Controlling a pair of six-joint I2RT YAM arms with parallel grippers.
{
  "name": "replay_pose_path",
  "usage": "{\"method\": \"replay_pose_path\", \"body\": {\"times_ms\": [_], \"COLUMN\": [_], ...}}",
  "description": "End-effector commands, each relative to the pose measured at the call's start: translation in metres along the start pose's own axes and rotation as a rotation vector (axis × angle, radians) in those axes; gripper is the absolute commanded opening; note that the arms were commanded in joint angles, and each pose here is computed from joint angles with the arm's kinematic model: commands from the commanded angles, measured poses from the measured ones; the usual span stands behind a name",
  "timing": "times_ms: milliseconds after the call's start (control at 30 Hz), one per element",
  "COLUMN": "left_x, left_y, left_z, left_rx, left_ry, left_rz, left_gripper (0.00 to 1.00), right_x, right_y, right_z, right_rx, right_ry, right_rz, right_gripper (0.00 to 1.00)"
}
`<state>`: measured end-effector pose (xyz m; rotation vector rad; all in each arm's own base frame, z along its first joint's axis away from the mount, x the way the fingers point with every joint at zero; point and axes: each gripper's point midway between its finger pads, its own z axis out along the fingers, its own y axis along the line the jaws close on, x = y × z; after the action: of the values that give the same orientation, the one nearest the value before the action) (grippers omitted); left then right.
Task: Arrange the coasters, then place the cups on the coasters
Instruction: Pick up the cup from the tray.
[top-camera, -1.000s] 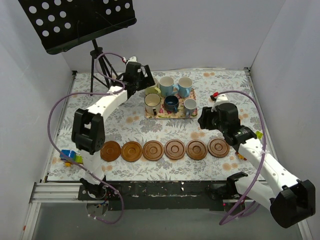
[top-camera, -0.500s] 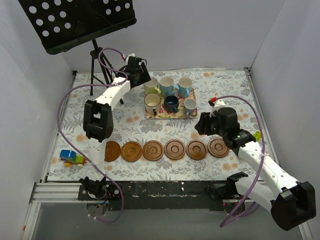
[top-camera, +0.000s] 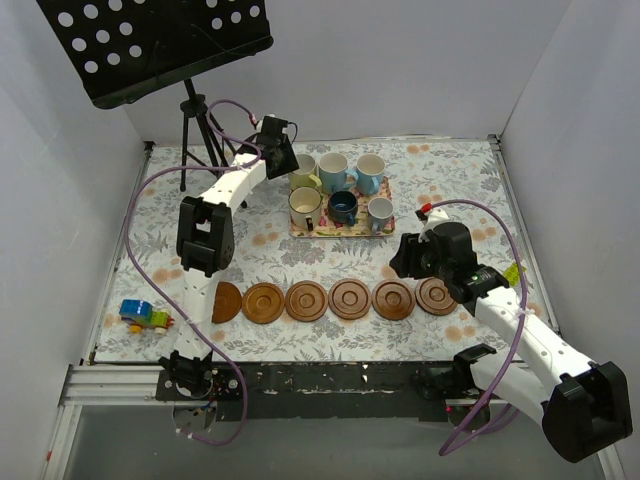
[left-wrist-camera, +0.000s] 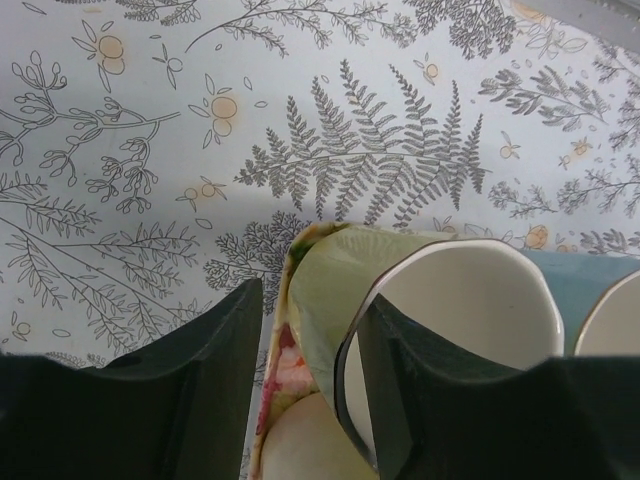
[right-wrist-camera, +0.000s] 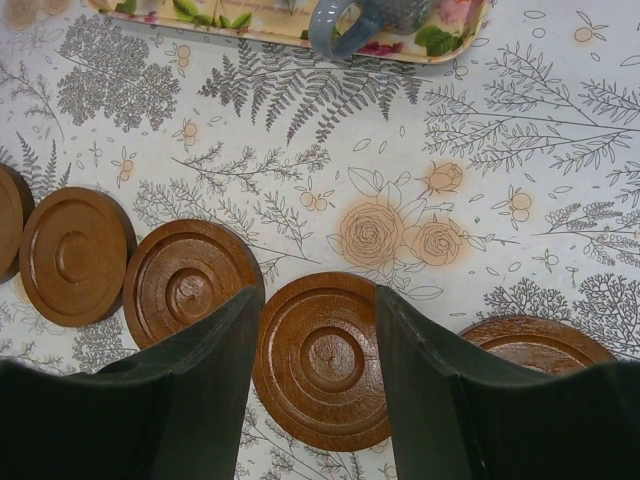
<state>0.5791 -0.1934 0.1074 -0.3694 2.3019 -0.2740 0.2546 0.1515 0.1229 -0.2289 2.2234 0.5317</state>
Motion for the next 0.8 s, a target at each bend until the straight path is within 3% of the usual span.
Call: {"method": "replay_pose_path", "body": {"times_ms": [0, 367, 767], "left_x": [-0.021, -0.031, -0.045], "left_y": [-0.011, -0.017, -0.029], "left_z": [-0.016, -0.020, -0.030], "left_rx": [0.023, 0.042, 0.084], "left_ry": [-0.044, -0.070, -0.101], "left_rz": [0.007, 0.015, 0.013], "left_gripper": [0.38, 0.25, 0.02], "right_x": [-0.007, 0.002, 0.012], "right_y": [0.006, 0.005, 0.003], "right_z": [-0.001, 0.003, 0.006], "right_rx": [-0.027, -0.029, -0.027], "right_ry": [-0.040, -0.017, 0.011], "right_rz": [0.001, 0.008, 0.025], "right_gripper": [0.57, 0.57, 0.56]}}
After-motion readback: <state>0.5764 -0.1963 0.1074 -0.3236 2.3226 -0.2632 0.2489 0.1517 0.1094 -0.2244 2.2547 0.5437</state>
